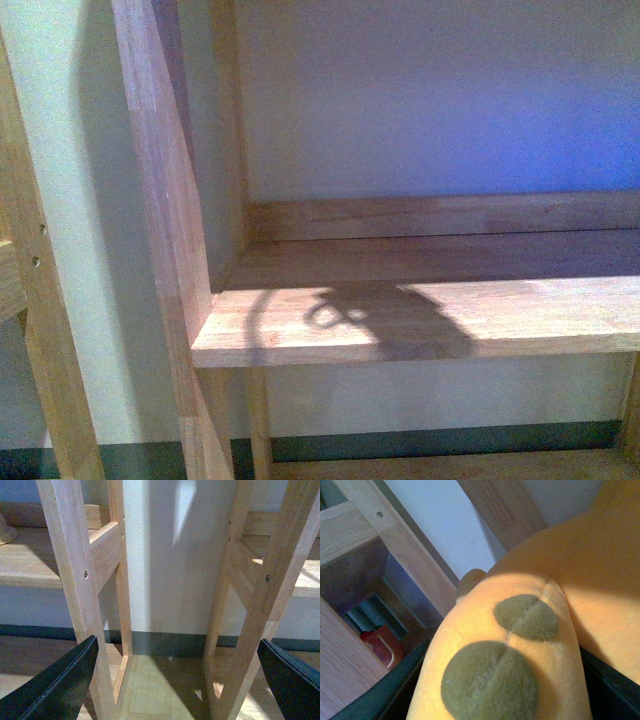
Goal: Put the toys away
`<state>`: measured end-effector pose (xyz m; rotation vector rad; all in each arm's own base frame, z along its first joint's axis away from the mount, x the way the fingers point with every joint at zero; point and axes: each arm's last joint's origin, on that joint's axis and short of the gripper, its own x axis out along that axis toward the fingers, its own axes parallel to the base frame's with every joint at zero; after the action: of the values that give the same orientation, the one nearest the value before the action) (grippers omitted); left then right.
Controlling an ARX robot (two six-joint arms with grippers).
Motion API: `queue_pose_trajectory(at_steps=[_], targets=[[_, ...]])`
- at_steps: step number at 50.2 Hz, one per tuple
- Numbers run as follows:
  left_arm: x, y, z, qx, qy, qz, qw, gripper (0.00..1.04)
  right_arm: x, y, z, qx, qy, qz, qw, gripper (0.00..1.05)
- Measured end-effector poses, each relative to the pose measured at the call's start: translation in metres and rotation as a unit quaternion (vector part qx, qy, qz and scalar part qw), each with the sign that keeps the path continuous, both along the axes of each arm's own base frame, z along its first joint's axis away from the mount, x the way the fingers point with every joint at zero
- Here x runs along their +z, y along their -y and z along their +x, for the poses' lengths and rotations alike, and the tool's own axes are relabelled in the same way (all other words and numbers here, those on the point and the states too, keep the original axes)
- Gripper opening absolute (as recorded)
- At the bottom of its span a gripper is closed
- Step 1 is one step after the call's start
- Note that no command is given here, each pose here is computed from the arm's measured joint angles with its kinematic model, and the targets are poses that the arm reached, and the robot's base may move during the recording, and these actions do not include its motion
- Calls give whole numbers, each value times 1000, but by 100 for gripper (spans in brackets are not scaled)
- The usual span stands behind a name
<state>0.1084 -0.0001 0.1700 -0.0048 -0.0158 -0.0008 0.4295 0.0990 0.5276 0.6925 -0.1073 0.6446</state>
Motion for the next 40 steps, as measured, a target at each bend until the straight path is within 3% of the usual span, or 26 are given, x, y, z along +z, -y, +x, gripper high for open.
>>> queue_pose_trajectory(at_steps=[8, 40], targets=[[0, 0, 0, 0, 0, 0, 1000, 99, 6, 2, -10, -5, 14, -12, 1000, 104], [0, 0, 0, 0, 0, 0, 1000, 99, 27, 36, -66, -34, 73, -29, 996, 104]])
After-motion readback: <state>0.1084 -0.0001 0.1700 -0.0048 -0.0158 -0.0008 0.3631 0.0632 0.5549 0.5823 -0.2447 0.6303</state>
